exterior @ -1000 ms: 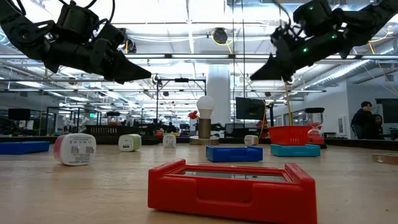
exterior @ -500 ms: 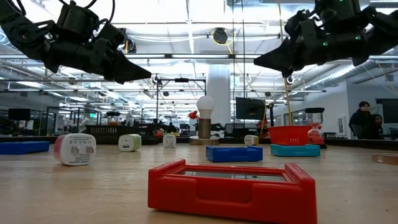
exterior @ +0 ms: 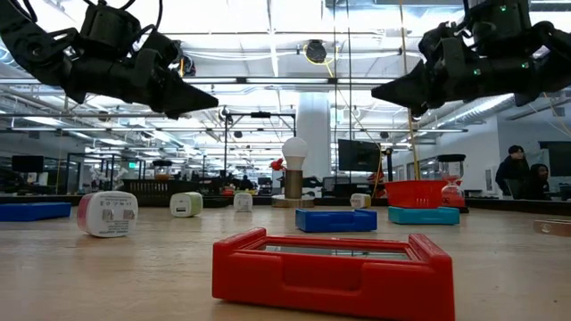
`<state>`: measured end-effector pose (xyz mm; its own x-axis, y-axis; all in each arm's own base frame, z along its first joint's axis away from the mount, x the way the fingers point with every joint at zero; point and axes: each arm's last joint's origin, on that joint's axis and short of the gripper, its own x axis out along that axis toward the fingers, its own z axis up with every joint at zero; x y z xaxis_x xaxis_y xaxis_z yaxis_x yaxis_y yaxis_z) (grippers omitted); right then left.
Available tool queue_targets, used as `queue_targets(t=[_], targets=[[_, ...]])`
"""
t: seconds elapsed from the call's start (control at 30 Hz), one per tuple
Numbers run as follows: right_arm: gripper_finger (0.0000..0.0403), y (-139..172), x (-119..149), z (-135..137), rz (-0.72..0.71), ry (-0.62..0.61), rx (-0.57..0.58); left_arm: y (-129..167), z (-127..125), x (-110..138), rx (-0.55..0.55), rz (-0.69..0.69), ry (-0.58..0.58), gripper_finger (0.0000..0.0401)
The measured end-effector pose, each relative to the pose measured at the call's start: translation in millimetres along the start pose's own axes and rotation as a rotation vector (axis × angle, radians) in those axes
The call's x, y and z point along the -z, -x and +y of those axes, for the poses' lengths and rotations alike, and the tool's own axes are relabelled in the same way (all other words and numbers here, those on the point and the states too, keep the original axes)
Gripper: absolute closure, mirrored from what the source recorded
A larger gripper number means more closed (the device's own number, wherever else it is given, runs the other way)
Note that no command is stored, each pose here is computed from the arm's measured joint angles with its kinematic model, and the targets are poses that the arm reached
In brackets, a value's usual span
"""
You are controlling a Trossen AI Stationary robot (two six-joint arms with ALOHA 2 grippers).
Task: Pick & Place Office items
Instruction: Put the top green charger adapter into the blue bin
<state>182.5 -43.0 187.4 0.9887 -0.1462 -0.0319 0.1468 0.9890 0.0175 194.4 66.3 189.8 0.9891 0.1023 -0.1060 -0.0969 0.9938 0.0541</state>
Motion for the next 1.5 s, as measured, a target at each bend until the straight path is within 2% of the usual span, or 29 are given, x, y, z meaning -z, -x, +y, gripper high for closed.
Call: queue_targets(t=[0.2,0.37,0.57,0.87,0.93,1.0,1.1,1.17,1.3,1.4,1.5], targets=[[0.0399,5.1,12.2,0.4,0.041,-0.004,-0.001,-0.3,-1.1,-1.4,0.006,-0.012,0.185,0.0364],[0.0399,6.4,14.9,0.5,0.048,-0.005,0.000,-2.2,-7.6,-3.6,0.040,-0.017,0.107,0.0364],[0.0399,6.3,12.1,0.7,0.020,-0.042,-0.005,-11.5,-23.3,-22.8,0.116,-0.052,0.045,0.0364],[0.0399,6.2,12.1,1.5,0.020,-0.054,-0.010,-26.0,-50.3,-62.0,0.101,0.182,-0.067,0.0364],[0.0399,6.1,12.1,3.0,0.019,-0.054,-0.018,-27.4,-57.4,-68.2,0.127,0.195,-0.093,0.0364],[0.0399,5.9,11.2,5.2,0.010,-0.053,-0.031,-31.1,-64.9,-72.0,0.175,0.166,-0.076,0.0364],[0.0399,5.8,9.1,8.6,-0.011,-0.049,-0.051,-32.7,-72.1,-68.7,0.213,0.203,0.076,0.0364],[0.0399,5.7,8.3,10.5,-0.019,-0.046,-0.062,-31.4,-74.2,-65.5,0.196,0.284,0.109,0.0364],[0.0399,5.7,8.0,12.5,-0.023,-0.023,-0.072,-23.9,-84.1,-61.0,0.107,0.451,-0.011,0.0364],[0.0399,5.7,8.0,12.5,-0.023,-0.022,-0.072,-21.3,-89.6,-66.0,0.042,0.461,-0.063,0.0364],[0.0399,5.7,7.9,12.5,-0.024,-0.022,-0.072,-26.2,-94.5,-64.9,0.058,0.445,-0.072,0.0364]])
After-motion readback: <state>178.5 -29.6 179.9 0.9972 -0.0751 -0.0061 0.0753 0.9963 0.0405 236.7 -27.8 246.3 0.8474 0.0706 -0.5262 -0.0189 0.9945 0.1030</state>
